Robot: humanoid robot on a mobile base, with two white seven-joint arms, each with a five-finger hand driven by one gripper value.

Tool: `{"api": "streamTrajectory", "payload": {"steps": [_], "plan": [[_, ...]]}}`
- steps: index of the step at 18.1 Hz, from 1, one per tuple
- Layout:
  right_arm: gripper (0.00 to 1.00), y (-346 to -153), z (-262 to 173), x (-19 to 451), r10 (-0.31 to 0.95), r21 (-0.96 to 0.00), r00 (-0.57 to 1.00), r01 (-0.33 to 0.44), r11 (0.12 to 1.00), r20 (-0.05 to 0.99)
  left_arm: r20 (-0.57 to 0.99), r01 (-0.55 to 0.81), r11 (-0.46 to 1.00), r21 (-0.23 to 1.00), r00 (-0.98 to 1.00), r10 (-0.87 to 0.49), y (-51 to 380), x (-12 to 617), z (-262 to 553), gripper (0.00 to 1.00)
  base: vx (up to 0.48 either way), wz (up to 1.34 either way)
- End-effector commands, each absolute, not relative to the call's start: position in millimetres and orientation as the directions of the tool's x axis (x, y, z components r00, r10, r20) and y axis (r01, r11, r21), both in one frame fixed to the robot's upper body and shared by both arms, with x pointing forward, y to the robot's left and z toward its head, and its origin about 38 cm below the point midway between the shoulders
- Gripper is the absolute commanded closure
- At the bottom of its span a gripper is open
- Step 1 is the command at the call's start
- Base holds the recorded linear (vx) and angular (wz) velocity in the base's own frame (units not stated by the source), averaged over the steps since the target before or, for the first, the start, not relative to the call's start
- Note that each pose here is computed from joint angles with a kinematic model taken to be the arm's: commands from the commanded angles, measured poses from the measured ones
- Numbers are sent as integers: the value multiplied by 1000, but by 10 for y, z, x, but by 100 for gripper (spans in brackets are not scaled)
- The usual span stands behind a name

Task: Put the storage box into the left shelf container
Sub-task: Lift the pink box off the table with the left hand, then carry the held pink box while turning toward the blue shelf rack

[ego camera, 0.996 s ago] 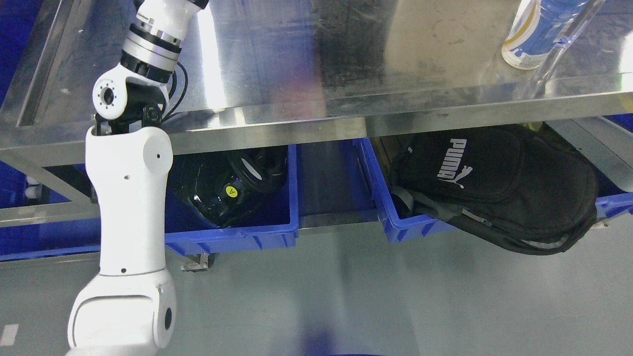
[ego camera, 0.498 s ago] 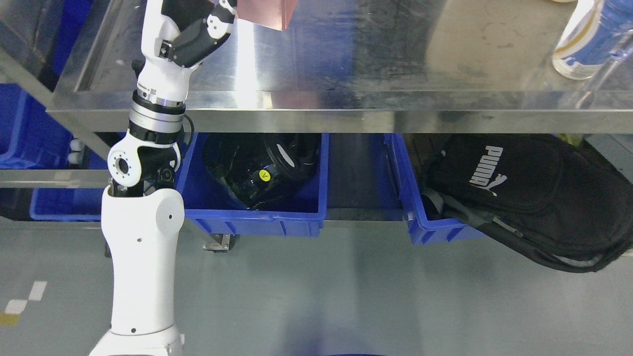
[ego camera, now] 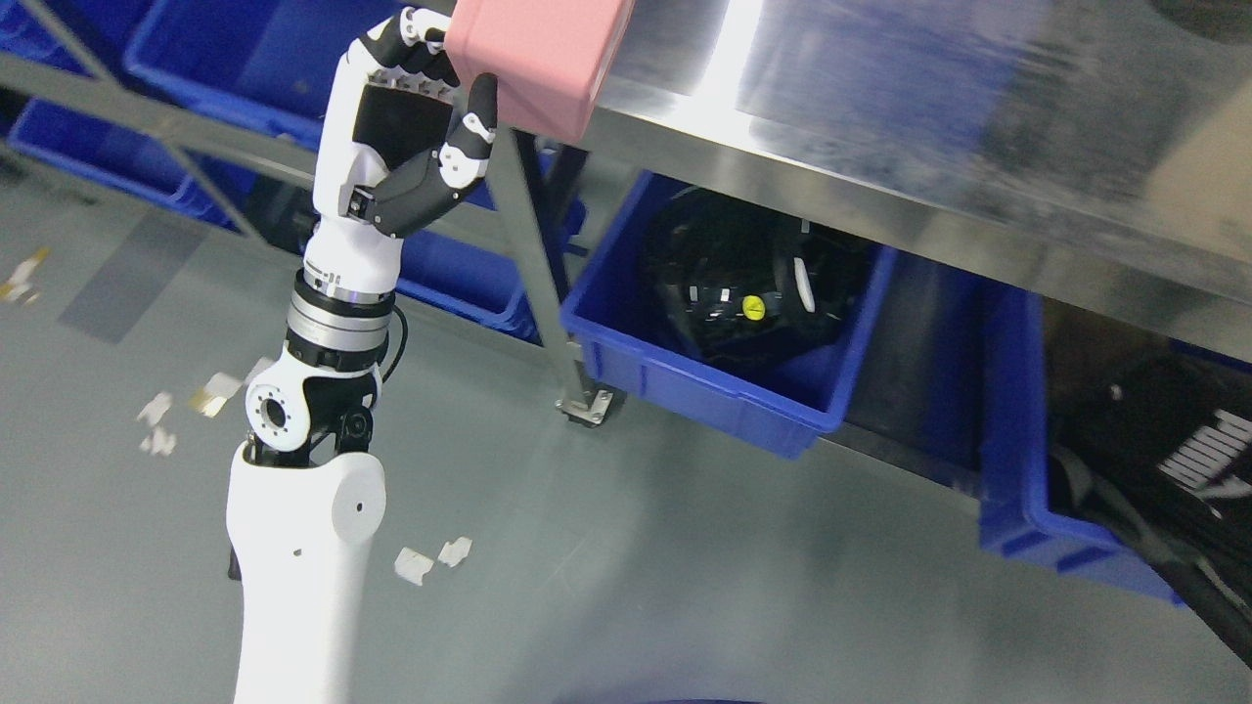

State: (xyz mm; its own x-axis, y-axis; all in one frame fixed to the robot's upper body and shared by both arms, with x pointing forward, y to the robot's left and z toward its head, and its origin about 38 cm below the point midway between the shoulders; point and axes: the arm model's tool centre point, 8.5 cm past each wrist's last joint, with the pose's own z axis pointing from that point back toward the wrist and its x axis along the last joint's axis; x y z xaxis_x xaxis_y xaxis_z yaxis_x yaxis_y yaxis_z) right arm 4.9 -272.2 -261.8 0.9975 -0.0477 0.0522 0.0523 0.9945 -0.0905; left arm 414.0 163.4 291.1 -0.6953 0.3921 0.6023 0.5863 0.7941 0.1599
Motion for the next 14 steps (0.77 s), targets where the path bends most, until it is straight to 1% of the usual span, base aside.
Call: {"api": "streamTrajectory", "payload": {"steps": [1, 4, 8, 14], "plan": [[0, -2838, -2608, 142, -66, -107, 995, 74, 992, 80, 629, 630, 759, 164, -660, 411, 1475, 3894, 2633, 98, -46, 951], [0, -2838, -2608, 131, -66, -107, 995, 74, 992, 77, 641, 615, 776, 140, -653, 403, 1545, 3860, 2509, 98, 3, 1164], [0, -2838, -2608, 131, -66, -107, 995, 74, 992, 77, 658, 559, 823, 101, -658, 366, 1803, 3823, 2330, 98, 70, 1278], [0, -2838, -2608, 141, -66, -107, 995, 74, 992, 78, 681, 514, 855, 71, -651, 335, 2002, 3755, 2146, 98, 173, 1029]]}}
